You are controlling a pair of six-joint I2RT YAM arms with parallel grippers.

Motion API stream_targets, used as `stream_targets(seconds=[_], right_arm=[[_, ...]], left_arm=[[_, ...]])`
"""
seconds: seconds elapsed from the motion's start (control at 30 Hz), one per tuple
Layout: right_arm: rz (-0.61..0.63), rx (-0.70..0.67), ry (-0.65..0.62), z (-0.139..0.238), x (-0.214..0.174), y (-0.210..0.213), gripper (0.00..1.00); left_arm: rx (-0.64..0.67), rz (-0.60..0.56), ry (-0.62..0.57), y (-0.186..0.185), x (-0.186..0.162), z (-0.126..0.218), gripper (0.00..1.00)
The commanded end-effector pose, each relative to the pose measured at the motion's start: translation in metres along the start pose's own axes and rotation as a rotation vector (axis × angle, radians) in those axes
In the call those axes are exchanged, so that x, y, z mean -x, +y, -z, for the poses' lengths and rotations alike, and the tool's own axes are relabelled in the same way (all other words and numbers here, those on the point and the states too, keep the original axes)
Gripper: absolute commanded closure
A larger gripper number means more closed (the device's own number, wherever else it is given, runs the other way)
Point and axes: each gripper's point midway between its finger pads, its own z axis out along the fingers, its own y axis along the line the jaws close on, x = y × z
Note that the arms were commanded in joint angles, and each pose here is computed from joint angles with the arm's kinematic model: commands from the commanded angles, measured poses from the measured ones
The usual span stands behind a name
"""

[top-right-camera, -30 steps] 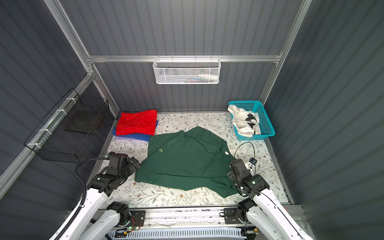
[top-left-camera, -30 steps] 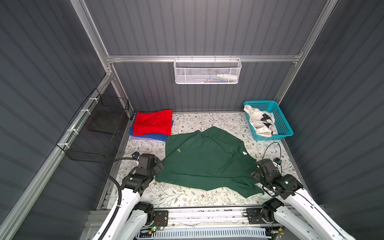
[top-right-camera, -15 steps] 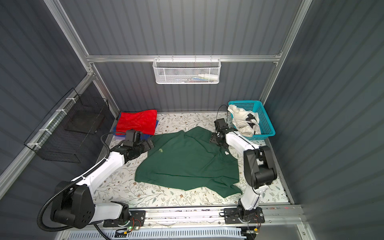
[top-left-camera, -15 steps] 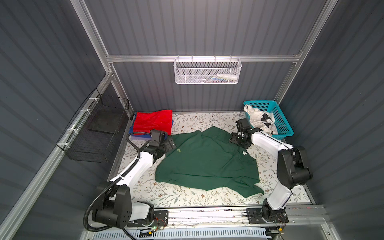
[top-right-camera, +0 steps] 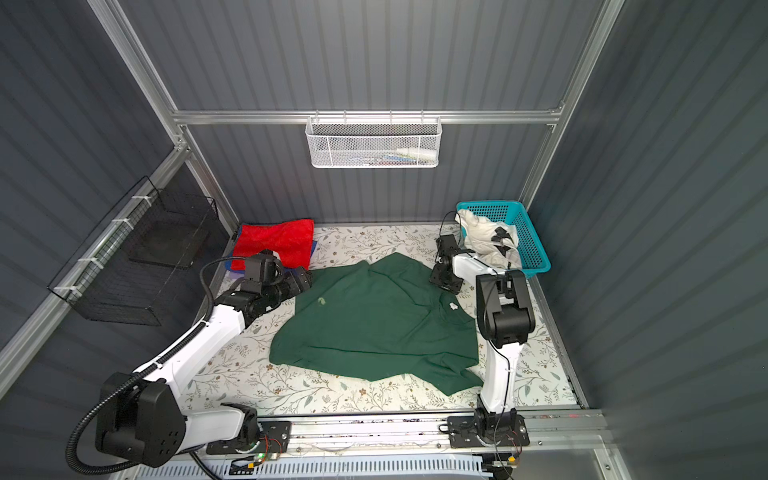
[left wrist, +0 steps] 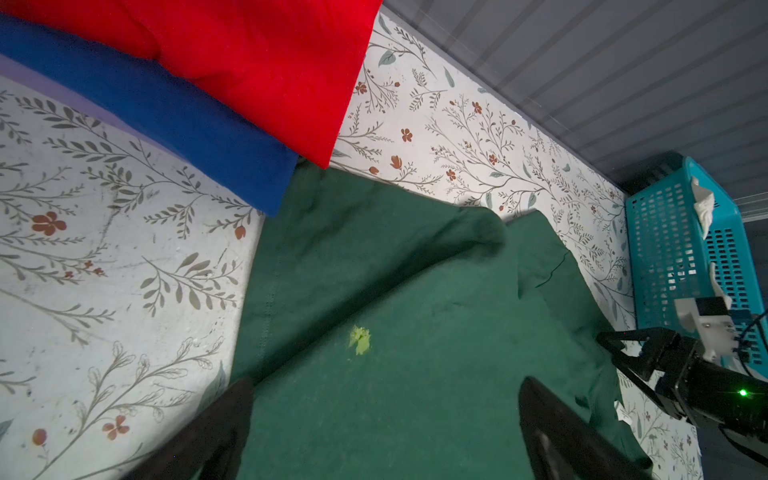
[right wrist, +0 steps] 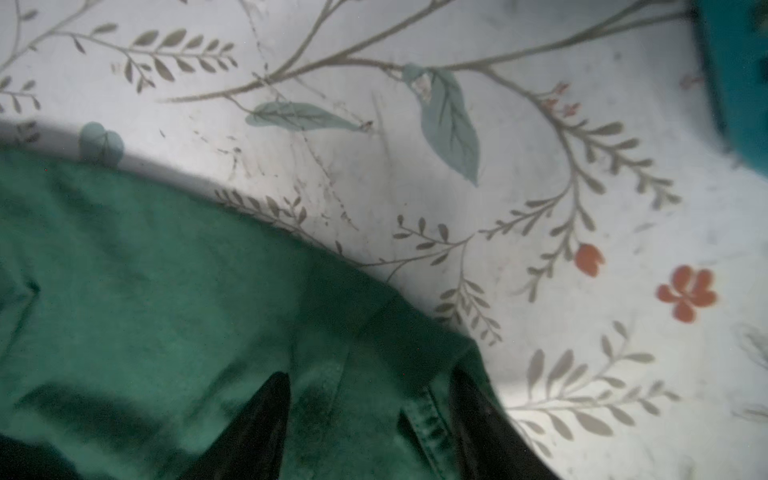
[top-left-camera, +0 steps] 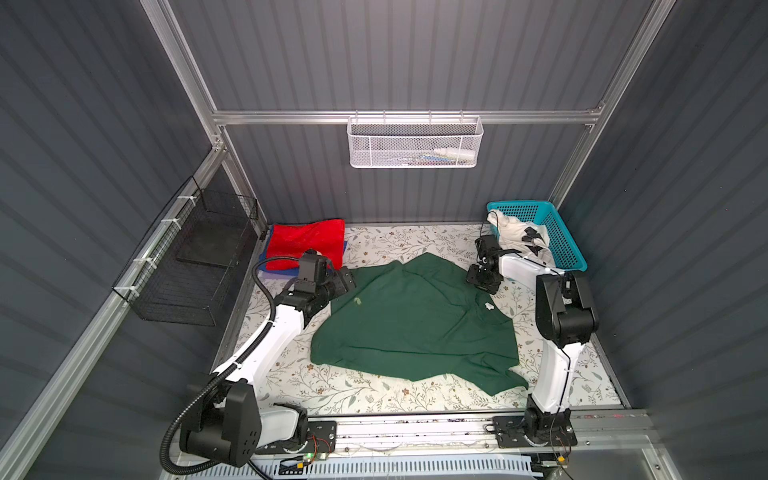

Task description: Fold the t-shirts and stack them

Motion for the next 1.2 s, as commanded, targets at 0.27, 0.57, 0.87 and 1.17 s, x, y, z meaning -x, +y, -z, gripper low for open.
stream_targets(seconds=[0.27, 0.57, 0.87, 1.17], right_arm=[[0.044, -0.039, -0.020, -0.001, 0.009, -0.001, 0.97], [-0.025, -0.168, -0.112, 0.028, 0.025, -0.046, 1.00], [-0.135, -0.147, -0.116, 0.044, 0.020, -0.070, 1.00], [-0.182, -0.150, -0.089, 0.041, 0.011, -0.093, 1.00]], left_arm=[[0.010, -0.005, -0.021, 0.002, 0.003, 0.024, 0.00], [0.046, -0.016, 0.007, 0.010, -0.003, 0.009, 0.00], [0.075, -0.066, 0.049, 0.006, 0.007, -0.036, 0.00], [0.064, -0.153, 0.122, -0.010, 0.021, -0.093, 0.00]])
